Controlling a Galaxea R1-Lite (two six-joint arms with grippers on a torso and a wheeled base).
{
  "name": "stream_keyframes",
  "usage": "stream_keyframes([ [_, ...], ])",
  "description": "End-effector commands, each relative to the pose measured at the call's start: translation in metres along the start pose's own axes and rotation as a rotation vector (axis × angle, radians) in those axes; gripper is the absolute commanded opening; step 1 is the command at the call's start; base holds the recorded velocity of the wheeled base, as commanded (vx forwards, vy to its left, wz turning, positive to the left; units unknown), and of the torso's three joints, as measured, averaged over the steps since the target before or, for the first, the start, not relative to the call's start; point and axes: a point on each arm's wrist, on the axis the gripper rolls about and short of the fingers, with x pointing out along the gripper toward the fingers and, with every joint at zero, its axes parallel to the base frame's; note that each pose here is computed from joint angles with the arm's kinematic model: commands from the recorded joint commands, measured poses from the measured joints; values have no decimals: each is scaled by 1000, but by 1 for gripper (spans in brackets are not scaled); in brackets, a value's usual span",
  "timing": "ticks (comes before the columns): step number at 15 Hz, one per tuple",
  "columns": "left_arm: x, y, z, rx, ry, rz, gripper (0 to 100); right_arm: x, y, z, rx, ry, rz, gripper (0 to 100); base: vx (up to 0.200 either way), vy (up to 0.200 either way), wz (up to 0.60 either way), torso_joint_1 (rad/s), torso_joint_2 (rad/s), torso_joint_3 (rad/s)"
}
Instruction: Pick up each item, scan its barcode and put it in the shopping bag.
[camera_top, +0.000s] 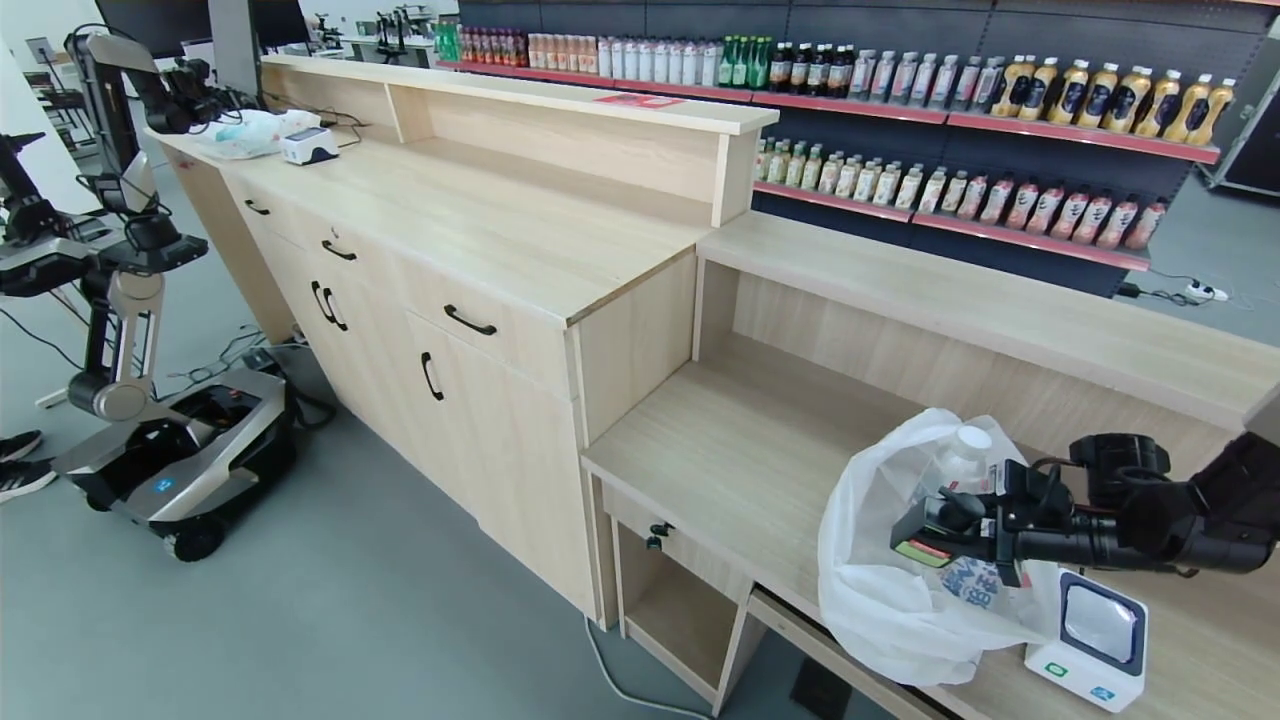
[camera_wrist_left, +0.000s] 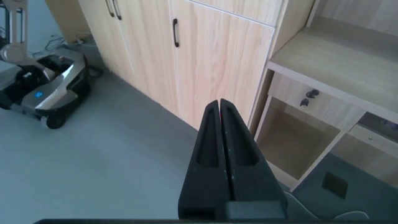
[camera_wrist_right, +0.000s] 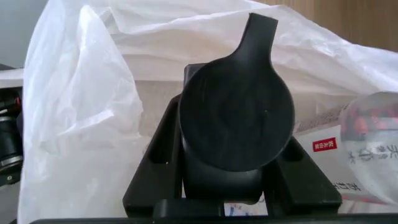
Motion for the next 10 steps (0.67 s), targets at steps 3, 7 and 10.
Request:
stream_keyframes([
  [3, 0, 0, 0, 0, 0, 2, 0, 18, 5, -16, 41, 1, 39, 0, 0, 0, 0, 0, 0, 0],
  [7, 0, 0, 0, 0, 0, 2, 0, 26, 1, -25, 40, 3, 39, 0, 0, 0, 0, 0, 0, 0],
  [10, 0, 0, 0, 0, 0, 2, 0, 29, -1, -28, 49, 8, 38, 0, 0, 0, 0, 0, 0, 0],
])
